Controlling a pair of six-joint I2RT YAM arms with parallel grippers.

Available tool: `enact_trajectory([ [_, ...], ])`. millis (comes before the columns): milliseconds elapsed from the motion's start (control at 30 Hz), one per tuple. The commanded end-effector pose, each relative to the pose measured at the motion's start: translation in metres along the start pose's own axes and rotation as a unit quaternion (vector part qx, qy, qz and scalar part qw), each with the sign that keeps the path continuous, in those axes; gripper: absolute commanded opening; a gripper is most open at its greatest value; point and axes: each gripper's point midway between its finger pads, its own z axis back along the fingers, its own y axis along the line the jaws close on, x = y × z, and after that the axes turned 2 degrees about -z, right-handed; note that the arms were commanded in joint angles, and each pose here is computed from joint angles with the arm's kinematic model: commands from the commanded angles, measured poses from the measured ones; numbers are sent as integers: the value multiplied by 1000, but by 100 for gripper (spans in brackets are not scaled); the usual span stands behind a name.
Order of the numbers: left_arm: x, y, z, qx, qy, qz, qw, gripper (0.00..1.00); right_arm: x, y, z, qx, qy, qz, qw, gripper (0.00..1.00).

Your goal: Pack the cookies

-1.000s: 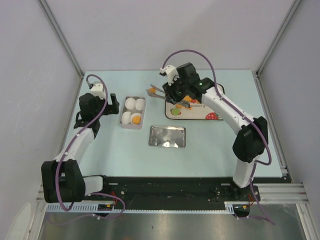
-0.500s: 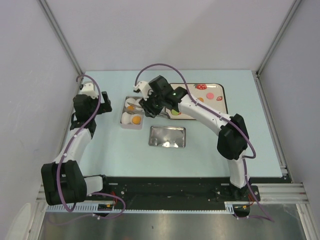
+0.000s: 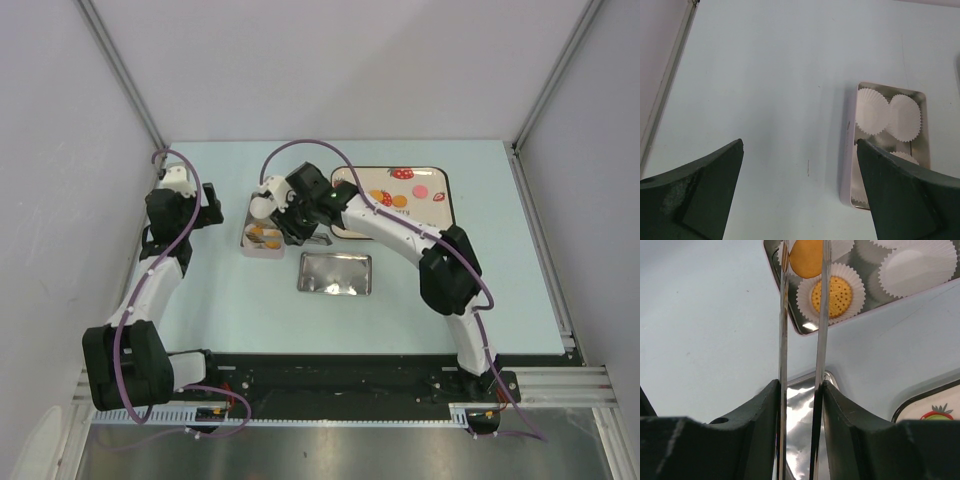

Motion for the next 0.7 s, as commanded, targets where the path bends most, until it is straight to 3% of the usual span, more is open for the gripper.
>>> enact_trajectory([
  [0,21,1,5,0,-34,5,999,100,30,5,4,7,-39,5,999,41],
  [667,18,2,4,0,-31,3,1000,100,28,7,-14,13,-30,11,999,41],
])
